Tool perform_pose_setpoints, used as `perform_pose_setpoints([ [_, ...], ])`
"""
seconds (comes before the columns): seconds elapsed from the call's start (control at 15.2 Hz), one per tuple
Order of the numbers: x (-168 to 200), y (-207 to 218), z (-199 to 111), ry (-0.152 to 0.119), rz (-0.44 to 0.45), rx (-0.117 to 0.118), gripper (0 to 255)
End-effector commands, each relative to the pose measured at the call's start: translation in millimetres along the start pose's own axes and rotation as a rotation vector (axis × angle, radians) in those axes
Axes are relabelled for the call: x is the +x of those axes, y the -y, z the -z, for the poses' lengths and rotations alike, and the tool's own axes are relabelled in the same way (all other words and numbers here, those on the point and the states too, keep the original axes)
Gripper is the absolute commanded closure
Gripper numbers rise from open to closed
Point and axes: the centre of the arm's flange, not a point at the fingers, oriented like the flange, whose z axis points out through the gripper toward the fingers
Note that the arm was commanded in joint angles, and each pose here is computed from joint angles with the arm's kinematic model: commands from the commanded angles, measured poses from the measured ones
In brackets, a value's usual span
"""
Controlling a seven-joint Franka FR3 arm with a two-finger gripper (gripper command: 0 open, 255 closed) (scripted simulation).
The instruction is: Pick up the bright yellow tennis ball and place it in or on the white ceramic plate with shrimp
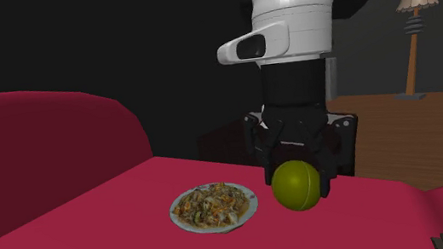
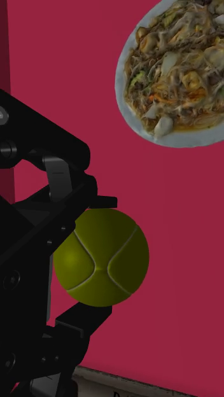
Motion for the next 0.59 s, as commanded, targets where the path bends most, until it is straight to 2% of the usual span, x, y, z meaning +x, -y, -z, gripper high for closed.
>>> perform_pose_setpoints([
  [0.0,0,0,10,0.000,0.000,0.000,255],
  [0.2,0,0,24,0.000,0.000,0.000,255],
  [0.53,-13,-65,25,0.000,0.000,0.000,255],
])
